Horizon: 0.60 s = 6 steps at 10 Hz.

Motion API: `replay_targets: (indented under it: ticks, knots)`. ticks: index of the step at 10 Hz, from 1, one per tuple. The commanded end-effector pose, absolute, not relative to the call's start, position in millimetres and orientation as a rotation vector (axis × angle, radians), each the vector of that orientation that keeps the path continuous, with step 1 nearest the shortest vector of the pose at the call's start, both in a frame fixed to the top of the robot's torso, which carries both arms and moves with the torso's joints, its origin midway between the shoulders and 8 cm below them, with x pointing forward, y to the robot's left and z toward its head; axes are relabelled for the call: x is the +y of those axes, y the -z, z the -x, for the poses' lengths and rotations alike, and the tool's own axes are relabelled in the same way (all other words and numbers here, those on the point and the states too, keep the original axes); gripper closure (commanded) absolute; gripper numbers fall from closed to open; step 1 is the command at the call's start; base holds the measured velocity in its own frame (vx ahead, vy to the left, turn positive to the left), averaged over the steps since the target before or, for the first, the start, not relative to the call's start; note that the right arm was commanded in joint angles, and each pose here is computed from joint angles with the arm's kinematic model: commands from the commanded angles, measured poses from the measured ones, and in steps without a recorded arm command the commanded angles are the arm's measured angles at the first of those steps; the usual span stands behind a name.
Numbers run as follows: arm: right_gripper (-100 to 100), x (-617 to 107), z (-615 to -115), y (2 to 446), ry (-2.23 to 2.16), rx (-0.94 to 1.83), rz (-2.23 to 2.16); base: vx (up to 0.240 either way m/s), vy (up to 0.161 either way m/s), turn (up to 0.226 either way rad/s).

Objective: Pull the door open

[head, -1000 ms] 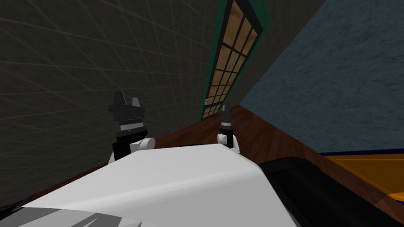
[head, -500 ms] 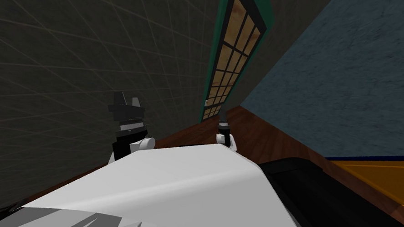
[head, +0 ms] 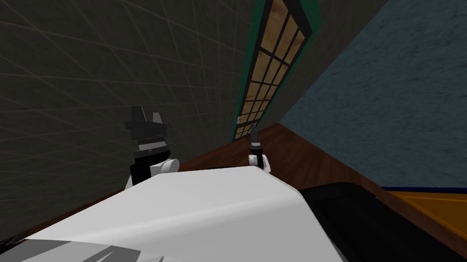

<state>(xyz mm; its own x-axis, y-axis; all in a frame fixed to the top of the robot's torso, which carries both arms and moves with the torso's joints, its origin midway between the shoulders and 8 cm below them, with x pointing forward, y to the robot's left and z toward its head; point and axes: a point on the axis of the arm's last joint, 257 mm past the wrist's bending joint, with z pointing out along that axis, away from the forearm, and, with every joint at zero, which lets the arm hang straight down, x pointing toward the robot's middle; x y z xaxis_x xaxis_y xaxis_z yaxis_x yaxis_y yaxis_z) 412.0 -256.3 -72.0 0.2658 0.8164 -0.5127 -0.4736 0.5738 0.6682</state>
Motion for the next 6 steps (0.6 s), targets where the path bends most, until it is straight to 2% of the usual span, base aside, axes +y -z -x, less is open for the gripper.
replay_targets:
  ticks: [1, 6]
  knots:
    - [-100, -257.5, -416.3, 85.3, -0.875, 0.976, -0.402, 0.078, -0.049, 0.047]
    - [-100, -257.4, -427.6, 119.7, -0.816, 1.041, -0.374, 0.064, -0.037, 0.023]
